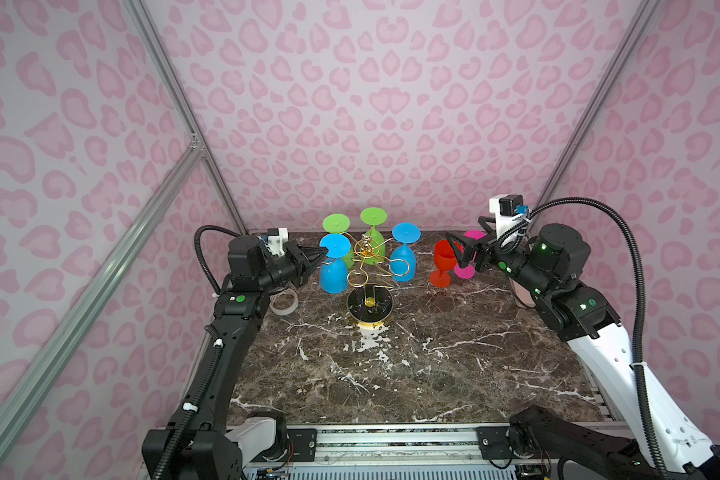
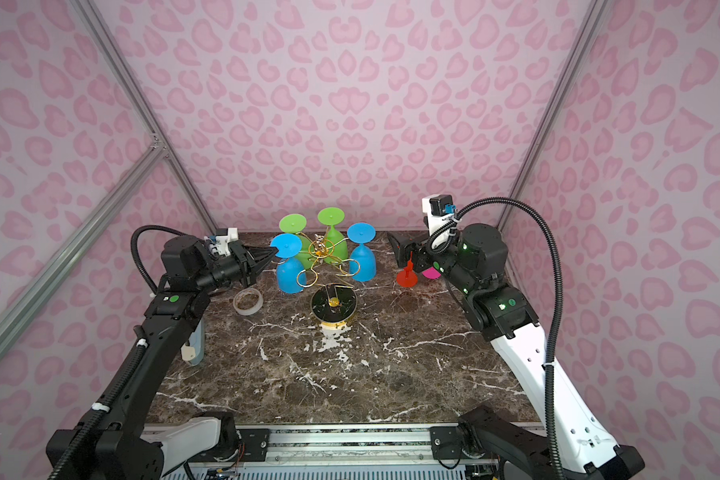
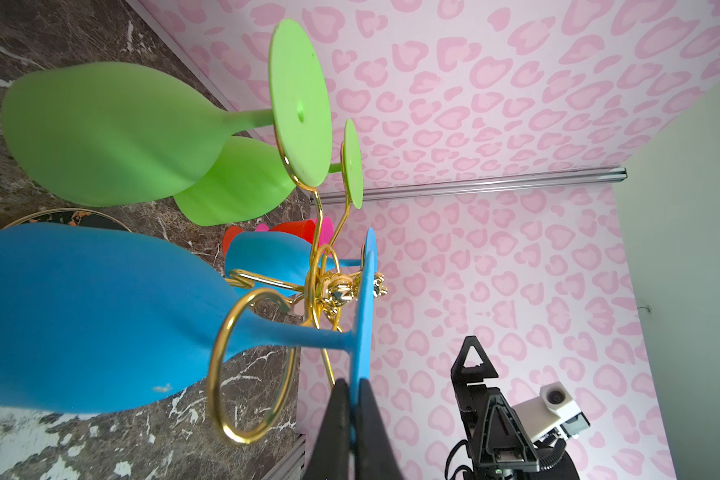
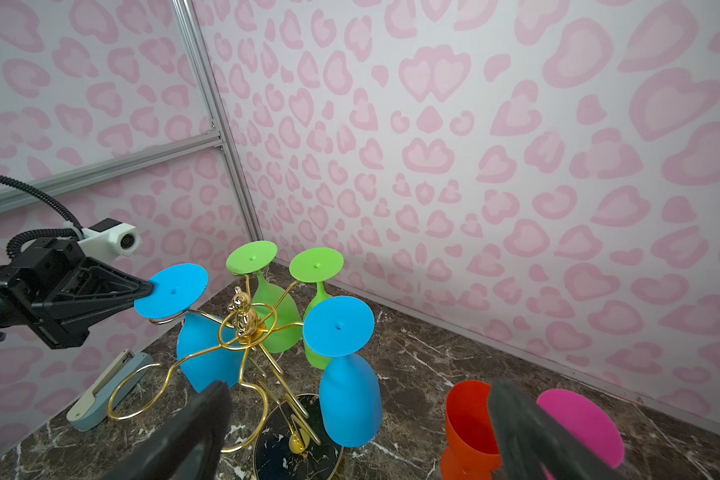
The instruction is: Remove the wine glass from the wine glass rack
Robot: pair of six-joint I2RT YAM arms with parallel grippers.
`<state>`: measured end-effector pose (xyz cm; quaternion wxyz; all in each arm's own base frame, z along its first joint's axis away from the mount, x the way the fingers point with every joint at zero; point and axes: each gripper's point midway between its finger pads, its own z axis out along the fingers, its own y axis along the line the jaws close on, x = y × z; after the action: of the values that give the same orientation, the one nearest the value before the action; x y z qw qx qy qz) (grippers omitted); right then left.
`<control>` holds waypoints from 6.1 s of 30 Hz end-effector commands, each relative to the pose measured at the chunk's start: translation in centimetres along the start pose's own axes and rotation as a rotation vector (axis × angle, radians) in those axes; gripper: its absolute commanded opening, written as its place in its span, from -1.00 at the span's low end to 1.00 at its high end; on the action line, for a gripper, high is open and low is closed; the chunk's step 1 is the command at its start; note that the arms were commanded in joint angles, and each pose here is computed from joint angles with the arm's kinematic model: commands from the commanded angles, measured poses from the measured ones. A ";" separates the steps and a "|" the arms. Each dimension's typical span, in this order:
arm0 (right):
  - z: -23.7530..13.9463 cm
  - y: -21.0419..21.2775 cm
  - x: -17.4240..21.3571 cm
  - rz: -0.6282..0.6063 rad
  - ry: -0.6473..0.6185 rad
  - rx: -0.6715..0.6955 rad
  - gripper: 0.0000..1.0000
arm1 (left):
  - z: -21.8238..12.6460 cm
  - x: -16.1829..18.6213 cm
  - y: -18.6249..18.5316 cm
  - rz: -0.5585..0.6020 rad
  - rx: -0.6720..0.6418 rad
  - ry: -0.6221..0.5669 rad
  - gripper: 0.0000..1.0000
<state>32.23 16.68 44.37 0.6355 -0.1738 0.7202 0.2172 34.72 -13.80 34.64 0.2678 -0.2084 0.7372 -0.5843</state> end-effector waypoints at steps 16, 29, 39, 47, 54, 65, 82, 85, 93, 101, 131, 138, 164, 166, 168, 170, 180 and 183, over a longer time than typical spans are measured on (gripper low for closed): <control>-0.3 0.2 0.0 0.004 0.001 -0.006 0.96 | 0.4 -0.6 0.1 0.049 0.003 -0.008 -0.92; -0.2 0.2 -0.1 0.005 0.000 -0.005 0.96 | 0.9 -1.2 0.2 0.050 0.004 -0.008 -0.93; -0.3 0.2 -0.3 0.008 -0.005 -0.009 0.96 | 1.1 -1.7 -0.5 0.055 0.018 -0.015 -0.93; -0.1 0.4 -0.4 0.012 -0.005 -0.018 0.96 | 1.1 -1.8 -0.7 0.060 0.017 -0.019 -0.93; -0.2 0.4 -0.5 0.011 -0.007 -0.019 0.96 | 1.1 -1.9 -0.8 0.064 0.015 -0.024 -0.93; 0.8 0.8 2.3 0.060 0.061 -0.059 0.95 | 0.8 -1.5 -0.9 0.068 0.022 -0.013 -0.92; 6.0 4.6 9.4 0.601 0.225 -0.328 0.58 | 0.8 -1.4 -1.3 0.083 0.036 -0.002 -0.93; 6.6 4.8 9.8 0.660 0.264 -0.357 0.45 | 0.7 -1.3 -1.4 0.088 0.040 0.000 -0.93; 6.6 6.6 12.0 0.760 0.382 -0.436 0.31 | 0.6 -1.3 -1.6 0.093 0.045 -0.002 -0.92; 6.7 8.6 12.4 0.812 0.400 -0.490 0.16 | 0.6 -1.2 -1.3 0.091 0.042 0.000 -0.92; 8.2 10.6 12.6 0.879 0.400 -0.562 -0.67 | 0.7 -1.3 -1.2 0.094 0.046 0.005 -0.93; 8.1 10.5 12.6 0.877 0.397 -0.558 -0.95 | 0.8 -1.4 -1.0 0.090 0.044 0.008 -0.93; 8.3 9.1 11.8 0.968 0.352 -0.567 -1.00 | 1.2 -2.6 -1.6 0.128 0.053 -0.016 -0.93; 8.3 9.1 11.8 0.972 0.351 -0.569 -1.00 | 1.1 -2.7 -1.8 0.141 0.055 -0.022 -0.93; 8.4 9.0 11.8 0.979 0.350 -0.569 -1.00 | 1.1 -2.8 -2.0 0.149 0.058 -0.025 -0.93; 8.4 8.9 11.7 0.981 0.349 -0.571 -1.00 | 1.2 -2.8 -1.9 0.146 0.056 -0.021 -0.92; 8.3 8.6 11.7 0.984 0.346 -0.564 -1.00 | 1.5 -3.1 -1.0 0.132 0.035 -0.026 -0.93; 8.3 8.4 11.7 0.985 0.343 -0.561 -1.00 | 1.5 -3.3 -1.3 0.142 0.039 -0.032 -0.93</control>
<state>33.32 28.47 31.00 0.2290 0.0237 0.7452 0.6259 37.80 -13.31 34.77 0.2963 -0.1805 0.7418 -0.5739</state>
